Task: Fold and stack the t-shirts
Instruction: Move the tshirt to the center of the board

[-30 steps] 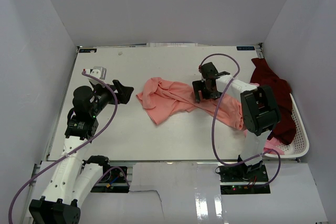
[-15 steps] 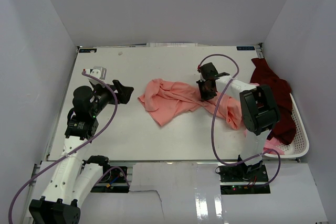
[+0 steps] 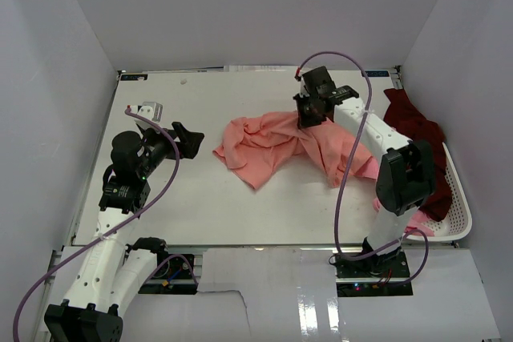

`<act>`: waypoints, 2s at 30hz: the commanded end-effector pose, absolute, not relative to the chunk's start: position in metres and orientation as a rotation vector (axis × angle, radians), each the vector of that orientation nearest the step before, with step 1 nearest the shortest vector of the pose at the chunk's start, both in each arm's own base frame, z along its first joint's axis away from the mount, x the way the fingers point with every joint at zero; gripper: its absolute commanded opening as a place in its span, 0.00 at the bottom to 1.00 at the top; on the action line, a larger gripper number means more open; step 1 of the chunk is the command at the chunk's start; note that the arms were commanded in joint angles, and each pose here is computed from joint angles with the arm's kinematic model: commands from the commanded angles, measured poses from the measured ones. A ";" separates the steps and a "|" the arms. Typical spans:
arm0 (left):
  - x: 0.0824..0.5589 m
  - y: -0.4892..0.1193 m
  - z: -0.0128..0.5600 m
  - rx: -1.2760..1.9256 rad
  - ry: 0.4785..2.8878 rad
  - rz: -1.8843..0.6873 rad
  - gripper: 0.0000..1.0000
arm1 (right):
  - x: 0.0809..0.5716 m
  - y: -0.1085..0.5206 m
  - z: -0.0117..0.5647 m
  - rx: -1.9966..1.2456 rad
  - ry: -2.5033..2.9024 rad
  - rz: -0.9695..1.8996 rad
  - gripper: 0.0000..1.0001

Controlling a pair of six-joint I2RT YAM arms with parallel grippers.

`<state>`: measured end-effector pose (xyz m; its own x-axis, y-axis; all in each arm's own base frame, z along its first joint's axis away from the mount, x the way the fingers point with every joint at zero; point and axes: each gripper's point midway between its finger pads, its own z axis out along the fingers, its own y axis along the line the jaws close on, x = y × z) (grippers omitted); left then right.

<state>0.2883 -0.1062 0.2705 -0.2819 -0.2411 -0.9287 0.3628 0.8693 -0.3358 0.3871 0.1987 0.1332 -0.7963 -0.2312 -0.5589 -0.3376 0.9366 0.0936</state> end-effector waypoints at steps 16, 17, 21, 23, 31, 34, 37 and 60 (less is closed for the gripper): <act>0.286 -0.108 0.277 0.112 1.738 -0.588 0.98 | 0.319 0.363 0.114 -0.864 2.494 0.935 0.08; 0.286 -0.108 0.276 0.112 1.741 -0.588 0.98 | 0.313 0.366 0.107 -0.875 2.509 0.961 0.08; 0.286 -0.108 0.275 0.114 1.744 -0.586 0.98 | 0.277 0.389 0.096 -0.938 2.536 1.195 0.08; 0.287 -0.108 0.274 0.113 1.748 -0.586 0.98 | 0.266 0.396 0.096 -0.957 2.530 1.255 0.09; 0.287 -0.108 0.273 0.112 1.755 -0.589 0.98 | 0.270 0.381 0.105 -0.915 2.527 1.190 0.72; 0.288 -0.108 0.272 0.114 1.757 -0.589 0.98 | 0.289 0.364 0.111 -0.852 2.520 1.068 0.93; 0.289 -0.109 0.269 0.112 1.770 -0.589 0.98 | 0.308 0.339 0.108 -0.796 2.535 0.853 0.94; 0.324 -0.160 0.222 0.271 2.052 -0.635 0.98 | 0.350 0.281 0.084 -0.610 2.594 0.738 0.89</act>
<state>0.3207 -0.1463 0.2004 -0.5735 -0.1103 -0.8117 0.3658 0.8522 -0.3742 0.3529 0.2641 0.0705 -0.8582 -0.2907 -0.4231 -0.4481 0.8263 0.3412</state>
